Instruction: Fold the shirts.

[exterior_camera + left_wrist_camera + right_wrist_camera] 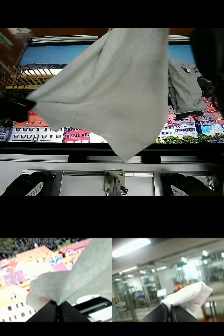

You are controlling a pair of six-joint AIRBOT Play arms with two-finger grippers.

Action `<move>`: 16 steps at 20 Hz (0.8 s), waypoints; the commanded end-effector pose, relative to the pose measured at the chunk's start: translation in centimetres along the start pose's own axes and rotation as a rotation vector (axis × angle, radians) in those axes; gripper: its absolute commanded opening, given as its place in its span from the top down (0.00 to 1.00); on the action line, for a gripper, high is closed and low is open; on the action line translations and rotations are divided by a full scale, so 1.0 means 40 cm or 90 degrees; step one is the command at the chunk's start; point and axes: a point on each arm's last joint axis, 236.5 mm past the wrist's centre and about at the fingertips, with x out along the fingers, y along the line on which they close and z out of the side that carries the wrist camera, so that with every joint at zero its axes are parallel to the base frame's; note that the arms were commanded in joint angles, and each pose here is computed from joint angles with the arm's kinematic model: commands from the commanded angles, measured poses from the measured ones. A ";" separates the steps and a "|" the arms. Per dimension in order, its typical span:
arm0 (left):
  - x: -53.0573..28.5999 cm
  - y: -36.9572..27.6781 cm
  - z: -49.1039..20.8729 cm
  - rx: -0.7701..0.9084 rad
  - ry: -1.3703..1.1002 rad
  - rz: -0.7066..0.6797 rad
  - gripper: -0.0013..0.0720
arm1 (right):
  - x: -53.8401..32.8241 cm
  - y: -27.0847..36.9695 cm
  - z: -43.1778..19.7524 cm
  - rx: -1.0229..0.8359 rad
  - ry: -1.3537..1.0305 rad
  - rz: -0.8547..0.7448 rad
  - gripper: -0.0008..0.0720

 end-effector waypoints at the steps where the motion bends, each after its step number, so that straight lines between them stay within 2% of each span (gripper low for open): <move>1: 0.186 -0.001 -0.160 -0.075 0.105 -0.020 0.94 | 0.042 -0.180 -0.316 0.184 0.173 -0.117 0.87; 2: 0.233 -0.013 -0.193 -0.095 0.115 -0.037 0.94 | 0.019 -0.203 -0.428 0.186 0.264 -0.150 0.87; 3: 0.271 -0.024 -0.217 -0.113 0.116 -0.052 0.94 | -0.031 -0.230 -0.555 0.175 0.380 -0.189 0.80; 5: 0.325 -0.031 -0.254 -0.138 0.118 -0.064 0.94 | -0.170 -0.274 -0.750 0.165 0.595 -0.261 0.22; 7: 0.348 -0.022 -0.264 -0.140 0.117 -0.056 0.94 | -0.314 -0.291 -0.827 0.070 0.782 -0.251 0.21; 9: 0.351 -0.017 -0.251 -0.138 0.104 -0.052 0.94 | -0.495 -0.310 -0.826 -0.045 0.992 -0.210 0.21; 10: 0.352 -0.014 -0.247 -0.135 0.099 -0.050 0.94 | -0.591 -0.338 -0.809 -0.055 1.088 -0.241 0.21; 11: 0.353 -0.007 -0.241 -0.130 0.091 -0.044 0.94 | -0.678 -0.352 -0.796 -0.029 1.169 -0.275 0.22; 12: 0.355 0.002 -0.235 -0.116 0.083 -0.036 0.94 | -0.750 -0.339 -0.798 0.012 1.229 -0.280 0.32; 13: 0.355 0.006 -0.232 -0.093 0.080 -0.033 0.94 | -0.824 -0.319 -0.806 0.042 1.273 -0.281 0.35; 16: 0.354 0.013 -0.241 -0.077 0.088 -0.026 0.94 | -1.057 -0.280 -0.855 0.136 1.308 -0.363 0.33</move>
